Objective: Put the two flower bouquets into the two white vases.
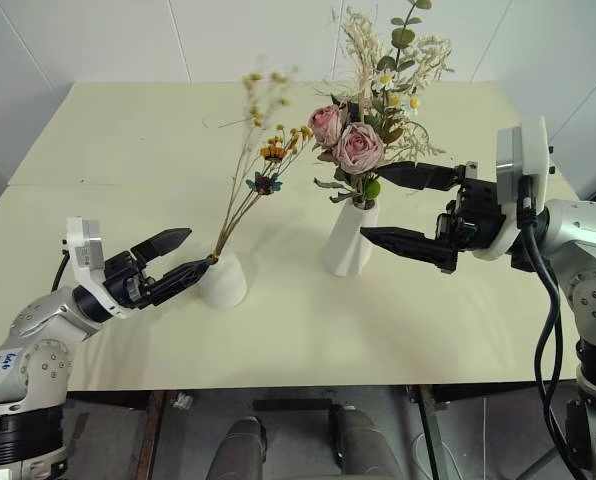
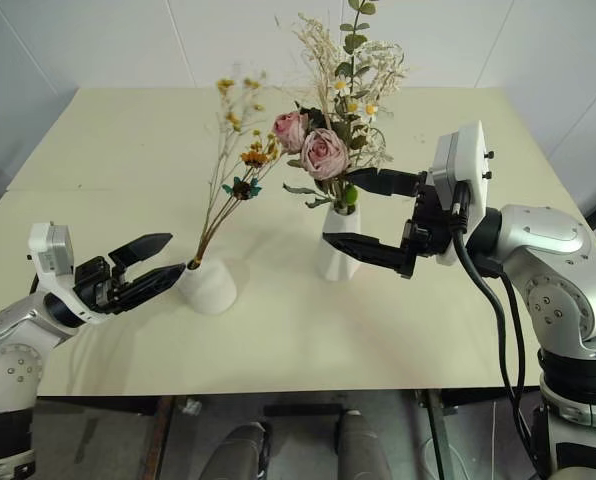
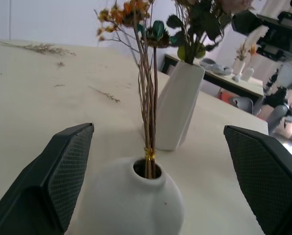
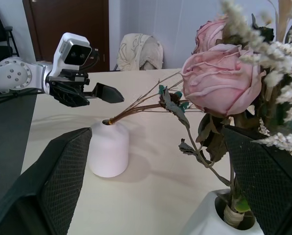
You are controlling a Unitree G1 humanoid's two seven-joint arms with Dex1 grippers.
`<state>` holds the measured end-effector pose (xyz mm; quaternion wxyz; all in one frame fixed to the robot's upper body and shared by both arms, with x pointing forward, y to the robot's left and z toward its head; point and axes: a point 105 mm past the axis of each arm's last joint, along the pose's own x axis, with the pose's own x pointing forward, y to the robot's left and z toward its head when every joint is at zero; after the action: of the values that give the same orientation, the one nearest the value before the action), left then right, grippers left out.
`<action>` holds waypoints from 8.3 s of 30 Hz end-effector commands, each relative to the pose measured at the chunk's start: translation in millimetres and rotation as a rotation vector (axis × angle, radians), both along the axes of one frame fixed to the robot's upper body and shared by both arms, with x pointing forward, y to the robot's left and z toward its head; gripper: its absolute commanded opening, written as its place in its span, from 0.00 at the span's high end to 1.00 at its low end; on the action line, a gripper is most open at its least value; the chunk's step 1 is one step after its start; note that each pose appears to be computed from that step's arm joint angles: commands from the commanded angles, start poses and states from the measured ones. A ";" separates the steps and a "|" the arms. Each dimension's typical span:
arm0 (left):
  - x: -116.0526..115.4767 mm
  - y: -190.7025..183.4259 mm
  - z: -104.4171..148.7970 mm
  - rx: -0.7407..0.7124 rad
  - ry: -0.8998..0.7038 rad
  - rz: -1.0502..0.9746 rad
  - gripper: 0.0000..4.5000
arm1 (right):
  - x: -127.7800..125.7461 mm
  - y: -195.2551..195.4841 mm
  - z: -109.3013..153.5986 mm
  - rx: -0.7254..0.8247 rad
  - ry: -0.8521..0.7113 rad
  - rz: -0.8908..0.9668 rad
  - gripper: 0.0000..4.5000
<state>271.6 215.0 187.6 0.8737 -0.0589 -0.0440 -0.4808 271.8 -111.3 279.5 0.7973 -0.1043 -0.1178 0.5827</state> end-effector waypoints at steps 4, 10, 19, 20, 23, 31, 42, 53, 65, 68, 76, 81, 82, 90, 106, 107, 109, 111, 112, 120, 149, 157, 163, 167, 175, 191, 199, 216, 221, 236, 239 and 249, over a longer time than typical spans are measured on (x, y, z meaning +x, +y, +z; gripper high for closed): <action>-3.8 16.2 15.5 0.058 -0.073 0.017 0.00 | -1.2 3.5 8.3 0.014 -0.052 0.025 0.00; -5.1 10.5 19.0 0.057 -0.065 -0.023 0.00 | -1.3 4.5 7.4 0.015 -0.049 0.032 0.00; 0.5 -8.1 36.5 0.132 -0.089 -0.130 0.00 | -2.0 4.3 6.0 0.017 -0.044 0.029 0.00; 3.6 -10.5 38.4 0.142 -0.096 -0.132 0.00 | -2.2 4.4 5.7 0.017 -0.044 0.029 0.00; 15.0 -20.2 42.7 0.172 -0.074 -0.135 0.00 | -2.5 4.4 5.8 0.019 -0.045 0.026 0.00; 26.5 -35.8 41.6 0.217 -0.037 -0.177 0.00 | -3.5 4.4 5.8 0.022 -0.049 0.017 0.00; 42.9 -30.0 29.3 0.189 0.081 -0.190 0.00 | -4.5 0.9 6.9 0.020 -0.055 -0.006 0.00; 23.4 -53.0 38.3 0.030 0.277 -0.550 0.00 | -5.9 1.5 7.4 0.008 -0.053 -0.005 0.00; 26.1 -44.4 49.2 -0.038 0.244 -0.577 0.00 | -6.5 0.2 7.7 0.007 -0.051 -0.019 0.00; 22.6 -42.3 49.3 -0.047 0.253 -0.582 0.00 | -6.1 -0.2 6.9 0.007 -0.048 -0.020 0.00; 13.5 -37.0 50.4 -0.075 0.275 -0.570 0.00 | -4.8 -0.1 6.8 0.004 -0.041 -0.015 0.00; -0.6 -32.1 44.7 -0.066 0.295 -0.552 0.00 | -5.2 -0.3 5.6 -0.001 -0.028 -0.006 0.00; -2.2 -30.5 43.6 -0.062 0.296 -0.541 0.00 | -5.2 -0.3 5.3 -0.002 -0.026 -0.005 0.00; -4.6 -20.0 40.0 -0.055 0.261 -0.440 0.00 | -2.9 1.8 4.2 0.000 -0.015 0.014 0.00; 11.8 -26.1 36.0 0.165 -0.063 -0.270 0.00 | -1.1 5.2 2.6 0.008 -0.013 0.029 0.00; 11.8 -28.9 35.6 0.173 -0.079 -0.270 0.00 | -1.3 5.5 2.5 0.008 -0.012 0.031 0.00; 13.6 -32.4 37.0 0.187 -0.130 -0.261 0.00 | -1.0 6.1 2.3 0.008 -0.011 0.033 0.00; 14.0 -36.8 37.4 0.186 -0.136 -0.272 0.00 | -0.8 6.6 2.0 0.009 -0.012 0.033 0.00; 13.4 -38.9 36.4 0.194 -0.133 -0.285 0.00 | -0.9 6.8 1.9 0.010 -0.011 0.033 0.00; 37.0 -48.4 38.9 0.296 -0.271 -0.202 0.00 | -1.8 6.6 1.3 0.019 -0.014 0.024 0.00; 47.0 -28.4 53.4 0.336 -0.498 0.152 0.00 | -0.2 10.6 -1.9 0.051 -0.015 0.026 0.00; 27.8 -26.6 46.3 0.242 -0.415 0.102 0.00 | 0.3 10.5 -2.5 0.054 -0.014 0.029 0.00; 22.2 -28.8 40.4 0.157 -0.256 -0.016 0.00 | 0.4 11.2 -2.9 0.052 -0.012 0.033 0.00; 29.1 -23.7 32.9 0.151 -0.131 -0.091 0.00 | 0.3 12.1 -2.7 0.049 -0.010 0.037 0.00; 42.2 -30.7 30.2 0.046 0.139 -0.363 0.00 | -1.1 8.1 -0.1 0.024 -0.012 0.023 0.00; 31.2 -41.6 53.3 -0.051 0.202 -0.626 0.00 | -6.5 3.1 -0.4 0.012 -0.010 -0.020 0.00; 17.3 -35.9 54.7 -0.048 0.198 -0.626 0.00 | -5.9 3.2 -1.5 0.014 -0.002 -0.019 0.00; 0.9 -3.5 36.0 0.035 0.152 -0.365 0.00 | -0.4 6.3 -4.6 0.005 0.017 0.024 0.00; 31.8 17.2 26.6 0.141 -0.058 -0.063 0.00 | 1.1 7.7 -8.3 0.005 0.032 0.037 0.00; -6.3 3.2 29.5 0.170 -0.156 -0.070 0.00 | -5.5 -23.5 -21.2 -0.061 0.050 -0.108 0.00; -14.8 -1.6 29.5 0.191 -0.152 -0.084 0.00 | -11.1 -42.5 -24.9 -0.086 0.048 -0.170 0.00; -11.5 -7.2 43.4 0.197 -0.204 -0.135 0.00 | -9.4 -69.8 -23.7 -0.085 0.007 -0.315 0.00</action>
<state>263.5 208.1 224.2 0.8413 0.0597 -0.0707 -0.5326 266.0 -179.2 245.8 0.8733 -0.1365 -0.0491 0.4652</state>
